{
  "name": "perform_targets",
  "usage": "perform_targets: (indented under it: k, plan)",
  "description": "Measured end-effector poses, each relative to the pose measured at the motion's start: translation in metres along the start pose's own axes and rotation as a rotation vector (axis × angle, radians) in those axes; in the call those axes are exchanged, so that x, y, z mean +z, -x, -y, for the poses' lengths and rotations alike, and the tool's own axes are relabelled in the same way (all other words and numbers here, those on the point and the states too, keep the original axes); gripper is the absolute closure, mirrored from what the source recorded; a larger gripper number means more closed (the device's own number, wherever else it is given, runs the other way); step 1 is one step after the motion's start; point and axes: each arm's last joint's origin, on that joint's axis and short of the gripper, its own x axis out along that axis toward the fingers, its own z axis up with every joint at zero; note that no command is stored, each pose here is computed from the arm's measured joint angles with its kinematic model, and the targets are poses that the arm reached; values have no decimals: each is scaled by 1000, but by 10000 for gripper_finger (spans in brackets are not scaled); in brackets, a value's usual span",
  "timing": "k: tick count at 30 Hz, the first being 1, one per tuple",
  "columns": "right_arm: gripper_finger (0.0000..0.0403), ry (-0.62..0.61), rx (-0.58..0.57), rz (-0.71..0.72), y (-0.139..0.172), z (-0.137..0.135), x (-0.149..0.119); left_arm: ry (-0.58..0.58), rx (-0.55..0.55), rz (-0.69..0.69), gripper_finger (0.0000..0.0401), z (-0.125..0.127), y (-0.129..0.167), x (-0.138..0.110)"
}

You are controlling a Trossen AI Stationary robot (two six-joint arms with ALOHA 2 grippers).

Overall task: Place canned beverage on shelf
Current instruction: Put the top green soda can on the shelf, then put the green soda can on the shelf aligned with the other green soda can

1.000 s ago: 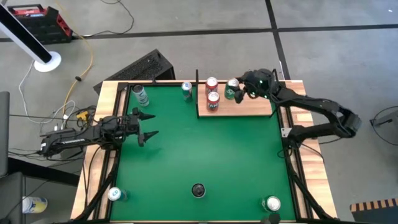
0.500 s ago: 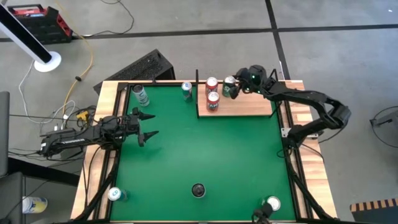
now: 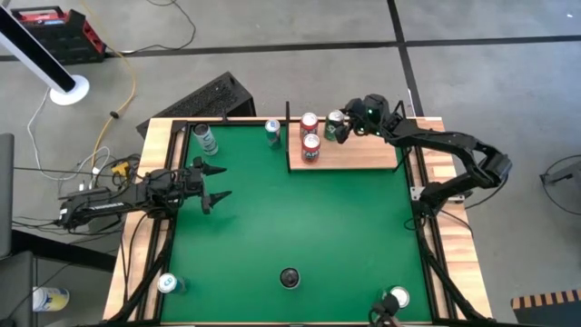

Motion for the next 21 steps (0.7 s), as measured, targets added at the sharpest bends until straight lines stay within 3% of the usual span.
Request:
perform_targets:
  k: [11, 21]
  plan:
    - [61, 15, -26, 16, 5, 1, 4, 0, 0, 0, 19, 0, 0, 0]
    - [53, 0, 5, 94, 51, -8, 25, 0, 0, 0, 19, 0, 0, 0]
